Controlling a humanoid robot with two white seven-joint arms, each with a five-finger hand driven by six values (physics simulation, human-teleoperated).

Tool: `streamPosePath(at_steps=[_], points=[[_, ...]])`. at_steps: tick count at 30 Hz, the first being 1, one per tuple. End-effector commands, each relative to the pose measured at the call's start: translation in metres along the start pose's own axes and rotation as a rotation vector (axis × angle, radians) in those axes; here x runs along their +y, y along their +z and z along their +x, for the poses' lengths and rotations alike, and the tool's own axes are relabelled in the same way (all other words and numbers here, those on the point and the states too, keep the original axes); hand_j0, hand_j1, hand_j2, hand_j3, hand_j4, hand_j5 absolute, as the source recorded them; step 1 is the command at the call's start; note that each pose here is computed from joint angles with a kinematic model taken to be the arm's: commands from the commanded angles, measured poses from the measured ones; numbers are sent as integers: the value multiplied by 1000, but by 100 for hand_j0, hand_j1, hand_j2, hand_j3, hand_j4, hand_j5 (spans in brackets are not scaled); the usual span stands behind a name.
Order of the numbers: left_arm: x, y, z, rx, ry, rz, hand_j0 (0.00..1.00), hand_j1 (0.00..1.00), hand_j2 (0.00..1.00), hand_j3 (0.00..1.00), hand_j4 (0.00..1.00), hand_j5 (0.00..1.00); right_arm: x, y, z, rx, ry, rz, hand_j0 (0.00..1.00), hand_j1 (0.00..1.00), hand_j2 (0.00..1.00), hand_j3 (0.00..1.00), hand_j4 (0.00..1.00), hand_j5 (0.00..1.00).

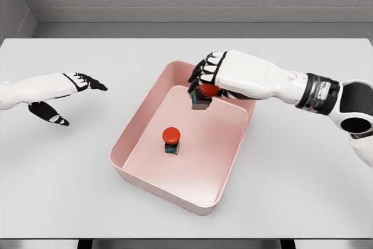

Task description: Put the industrial switch in the basket with both arms

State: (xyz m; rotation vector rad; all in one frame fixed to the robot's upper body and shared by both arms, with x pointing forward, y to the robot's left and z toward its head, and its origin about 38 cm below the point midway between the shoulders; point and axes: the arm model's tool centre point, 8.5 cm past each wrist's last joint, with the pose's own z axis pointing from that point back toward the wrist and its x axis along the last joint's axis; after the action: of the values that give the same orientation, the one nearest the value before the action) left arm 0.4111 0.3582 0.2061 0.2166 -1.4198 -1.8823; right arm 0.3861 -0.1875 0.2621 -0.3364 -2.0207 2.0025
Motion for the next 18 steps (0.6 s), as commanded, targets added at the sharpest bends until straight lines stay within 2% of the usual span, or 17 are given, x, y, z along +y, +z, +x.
streamPosePath(at_steps=[1,5,12,14,15,17,18], points=[[-1,-1,1,-3,7,0,100,100,100,100,100,100,-1,-2,1,-3,-8,-11,88,88,88,88,88,88],[-3,-2,1,-5,9,-5,100,100,100,100,100,100,0,0,0,-1,-8,-9,94,94,94,94,94,94],[-12,-4,1,-7,23,-27,100,100,100,100,100,100,-1,0,0,0,-7,-10,95,95,95,95,95,95],[-12,-4,1,-7,23,-27,100,100,100,100,100,100,-1,3,-3,13,-8,-8,100,100,100,100,100,100],[-12,-3,0,-5,24,-27,100,100,100,100,100,100,-5,17,-12,52,2,-5,100,100,100,100,100,100],[-12,-3,0,-4,24,-27,100,100,100,100,100,100,-9,51,-30,142,-30,-30,100,100,100,100,100,100],[-12,-3,0,-4,24,-27,100,100,100,100,100,100,-12,62,-35,172,-26,-39,100,100,100,100,100,100]])
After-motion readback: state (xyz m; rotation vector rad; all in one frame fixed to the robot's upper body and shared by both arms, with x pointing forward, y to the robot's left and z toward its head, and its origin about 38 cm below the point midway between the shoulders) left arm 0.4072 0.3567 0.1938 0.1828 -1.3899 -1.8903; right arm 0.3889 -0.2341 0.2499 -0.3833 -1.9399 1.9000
